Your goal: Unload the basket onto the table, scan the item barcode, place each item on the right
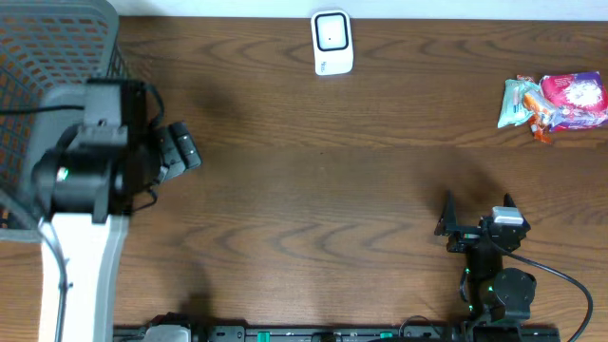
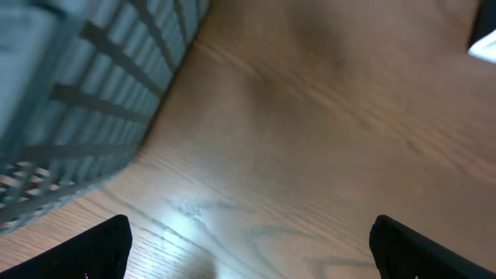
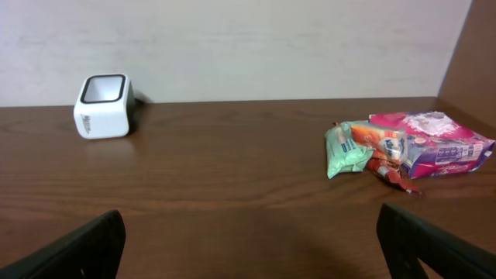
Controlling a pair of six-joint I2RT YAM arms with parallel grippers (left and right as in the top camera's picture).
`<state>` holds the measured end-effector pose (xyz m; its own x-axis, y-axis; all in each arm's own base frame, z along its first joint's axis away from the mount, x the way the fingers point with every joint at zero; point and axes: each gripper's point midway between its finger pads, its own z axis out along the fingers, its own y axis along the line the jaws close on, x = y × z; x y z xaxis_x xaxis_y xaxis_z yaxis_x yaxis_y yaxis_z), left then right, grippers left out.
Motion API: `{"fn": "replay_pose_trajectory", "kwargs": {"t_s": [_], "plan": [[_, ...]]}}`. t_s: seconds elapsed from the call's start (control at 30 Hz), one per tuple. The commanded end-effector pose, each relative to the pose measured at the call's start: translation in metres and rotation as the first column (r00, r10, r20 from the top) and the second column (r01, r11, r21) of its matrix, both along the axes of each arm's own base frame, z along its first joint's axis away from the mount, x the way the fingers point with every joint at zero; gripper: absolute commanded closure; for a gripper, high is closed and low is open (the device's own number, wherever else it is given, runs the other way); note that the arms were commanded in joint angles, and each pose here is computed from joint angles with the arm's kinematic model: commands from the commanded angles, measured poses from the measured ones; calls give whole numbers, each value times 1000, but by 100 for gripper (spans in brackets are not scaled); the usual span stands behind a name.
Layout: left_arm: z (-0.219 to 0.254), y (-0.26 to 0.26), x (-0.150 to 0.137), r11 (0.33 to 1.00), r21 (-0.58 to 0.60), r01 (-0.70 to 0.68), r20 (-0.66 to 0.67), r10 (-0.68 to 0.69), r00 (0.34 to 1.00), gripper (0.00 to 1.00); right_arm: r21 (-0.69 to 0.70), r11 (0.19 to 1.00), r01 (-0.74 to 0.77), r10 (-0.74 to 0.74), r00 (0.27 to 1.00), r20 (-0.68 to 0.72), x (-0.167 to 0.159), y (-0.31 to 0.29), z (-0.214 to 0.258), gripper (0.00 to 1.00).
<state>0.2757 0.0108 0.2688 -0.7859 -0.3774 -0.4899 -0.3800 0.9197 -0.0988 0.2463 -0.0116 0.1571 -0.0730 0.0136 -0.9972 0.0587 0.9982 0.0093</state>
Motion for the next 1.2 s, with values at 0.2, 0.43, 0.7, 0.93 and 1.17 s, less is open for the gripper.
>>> {"fn": "replay_pose_trajectory", "kwargs": {"t_s": [0.2, 0.43, 0.7, 0.93, 1.17], "plan": [[-2, 10, -48, 999, 55, 1, 108, -7, 994, 2, 14, 1000, -12, 12, 1000, 2, 0, 3, 0, 1], [-44, -10, -53, 986, 51, 159, 302, -167, 939, 2, 14, 1000, -12, 12, 1000, 2, 0, 3, 0, 1], [-66, -26, -65, 969, 52, 240, 509, -232, 829, 2, 14, 1000, -12, 12, 1000, 2, 0, 3, 0, 1], [-69, -26, -69, 970, 56, 237, 521, -231, 822, 2, 14, 1000, -12, 12, 1000, 2, 0, 3, 0, 1], [-66, -16, -74, 979, 89, 185, 557, -203, 805, 2, 14, 1000, -12, 12, 1000, 2, 0, 3, 0, 1]]}}
